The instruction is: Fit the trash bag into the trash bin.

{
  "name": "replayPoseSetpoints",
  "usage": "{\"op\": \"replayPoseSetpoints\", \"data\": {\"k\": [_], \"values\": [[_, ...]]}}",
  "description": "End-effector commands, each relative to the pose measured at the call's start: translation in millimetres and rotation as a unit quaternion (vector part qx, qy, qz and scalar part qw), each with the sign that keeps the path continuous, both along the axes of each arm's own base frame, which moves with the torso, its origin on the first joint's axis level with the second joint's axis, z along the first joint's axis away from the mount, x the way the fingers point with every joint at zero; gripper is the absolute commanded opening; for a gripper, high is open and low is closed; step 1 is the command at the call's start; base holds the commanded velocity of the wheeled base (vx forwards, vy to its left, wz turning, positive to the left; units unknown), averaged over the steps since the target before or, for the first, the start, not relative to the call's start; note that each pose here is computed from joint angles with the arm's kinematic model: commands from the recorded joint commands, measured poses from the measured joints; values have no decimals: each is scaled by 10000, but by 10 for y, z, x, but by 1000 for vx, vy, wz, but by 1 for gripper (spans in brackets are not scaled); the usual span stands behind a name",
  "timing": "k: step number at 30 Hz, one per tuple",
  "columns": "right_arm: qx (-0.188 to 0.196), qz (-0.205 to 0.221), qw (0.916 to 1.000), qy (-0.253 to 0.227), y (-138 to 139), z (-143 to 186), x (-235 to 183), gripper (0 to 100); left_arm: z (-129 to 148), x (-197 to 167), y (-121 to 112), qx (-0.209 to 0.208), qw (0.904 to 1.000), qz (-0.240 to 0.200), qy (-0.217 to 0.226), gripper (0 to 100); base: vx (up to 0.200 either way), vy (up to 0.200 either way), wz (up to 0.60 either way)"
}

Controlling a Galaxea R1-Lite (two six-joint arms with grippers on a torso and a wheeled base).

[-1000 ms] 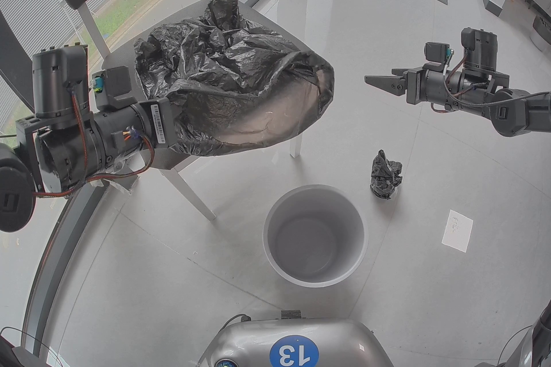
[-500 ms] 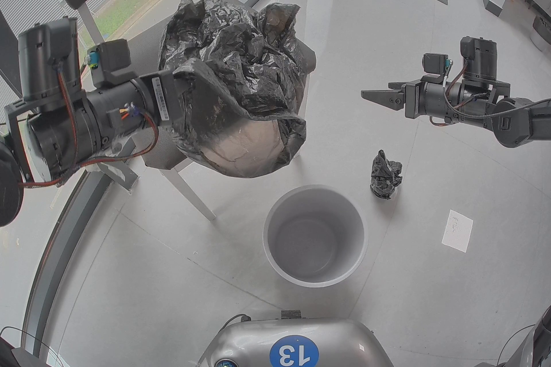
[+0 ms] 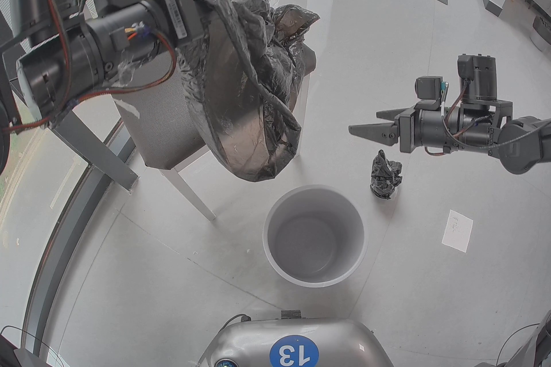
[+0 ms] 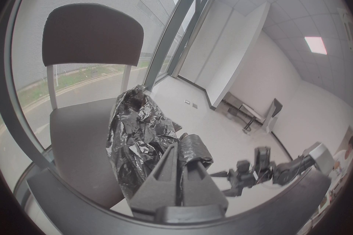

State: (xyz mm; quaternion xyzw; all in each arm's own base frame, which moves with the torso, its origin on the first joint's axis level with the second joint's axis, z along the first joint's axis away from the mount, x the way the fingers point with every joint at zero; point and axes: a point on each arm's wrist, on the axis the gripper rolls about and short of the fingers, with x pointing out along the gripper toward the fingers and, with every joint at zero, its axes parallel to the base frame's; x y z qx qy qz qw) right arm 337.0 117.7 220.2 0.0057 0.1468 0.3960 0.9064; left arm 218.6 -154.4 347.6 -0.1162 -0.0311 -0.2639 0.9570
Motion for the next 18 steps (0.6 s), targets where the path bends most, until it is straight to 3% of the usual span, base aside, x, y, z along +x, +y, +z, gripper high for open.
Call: {"op": "replayPoseSetpoints", "data": {"k": [1,18], "values": [[-51,272,9996,102,113,-31,-247,100,133,-37,-106,-283,9993,-216,-93,0,0,0,0],[-187,718,9964,402,443,-250,-302,100,195,-431,-10,-905,9933,-715,108,0,0,0,0]]}}
